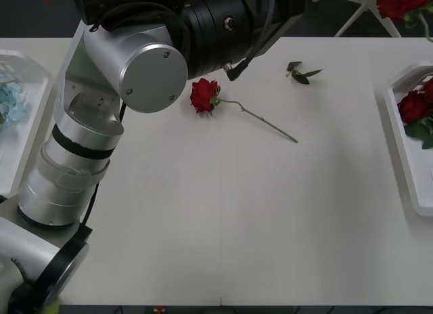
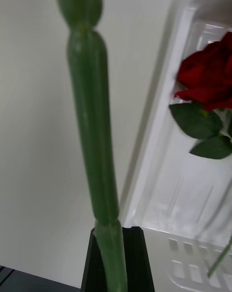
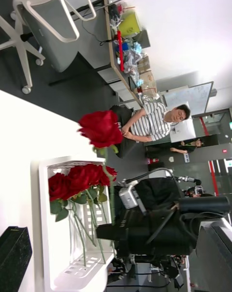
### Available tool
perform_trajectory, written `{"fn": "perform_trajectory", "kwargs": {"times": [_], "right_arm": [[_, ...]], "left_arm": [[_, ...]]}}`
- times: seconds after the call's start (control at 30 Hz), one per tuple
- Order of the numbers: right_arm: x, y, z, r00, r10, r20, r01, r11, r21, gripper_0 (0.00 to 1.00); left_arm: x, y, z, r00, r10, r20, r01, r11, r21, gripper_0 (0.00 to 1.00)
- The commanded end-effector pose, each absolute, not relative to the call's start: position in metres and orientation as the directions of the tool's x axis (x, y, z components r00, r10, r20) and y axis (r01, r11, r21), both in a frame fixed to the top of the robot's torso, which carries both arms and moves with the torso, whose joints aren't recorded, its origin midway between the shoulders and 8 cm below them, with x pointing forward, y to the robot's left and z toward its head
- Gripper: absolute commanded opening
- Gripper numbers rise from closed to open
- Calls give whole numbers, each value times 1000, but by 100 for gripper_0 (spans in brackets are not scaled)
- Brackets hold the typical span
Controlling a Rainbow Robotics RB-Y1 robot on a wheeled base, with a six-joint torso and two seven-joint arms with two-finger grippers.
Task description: Place the red flowers into the right box and the blue flowers into the left box. If a person shows an open palm, hand one flower to the person first, then continue sorting.
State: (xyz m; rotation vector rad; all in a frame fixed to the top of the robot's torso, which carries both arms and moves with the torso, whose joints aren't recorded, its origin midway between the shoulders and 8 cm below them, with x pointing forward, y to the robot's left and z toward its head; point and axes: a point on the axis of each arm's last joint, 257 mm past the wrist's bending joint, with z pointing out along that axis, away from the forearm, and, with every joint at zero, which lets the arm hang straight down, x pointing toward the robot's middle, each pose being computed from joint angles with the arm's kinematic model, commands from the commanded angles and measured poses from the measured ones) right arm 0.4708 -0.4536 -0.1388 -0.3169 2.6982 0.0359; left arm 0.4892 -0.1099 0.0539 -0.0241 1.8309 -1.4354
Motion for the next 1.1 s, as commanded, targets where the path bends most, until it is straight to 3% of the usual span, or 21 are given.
{"fn": "perform_trajectory", "kwargs": {"times": [0.03, 0.3, 0.5, 0.8, 1.1], "right_arm": [[454, -532, -124, -906, -175, -385, -128, 981, -145, 0], [434, -594, -146, -923, -193, -333, -116, 965, -237, 0], [421, -631, -189, -935, -109, -336, -26, 969, -245, 0], [417, -657, -230, -934, -1, -357, 89, 968, -235, 0], [413, -662, -259, -935, 40, -353, 127, 965, -228, 0]], "left_arm": [[495, -65, 41, -653, -387, -651, 442, 503, -742, 100], [483, 3, 19, -635, -137, -760, 566, 587, -579, 100], [468, 80, -19, -547, 47, -836, 762, 442, -474, 100], [438, 129, -58, -450, 151, -880, 859, 341, -381, 100], [414, 150, -49, -311, 215, -926, 932, 259, -253, 100]]}}
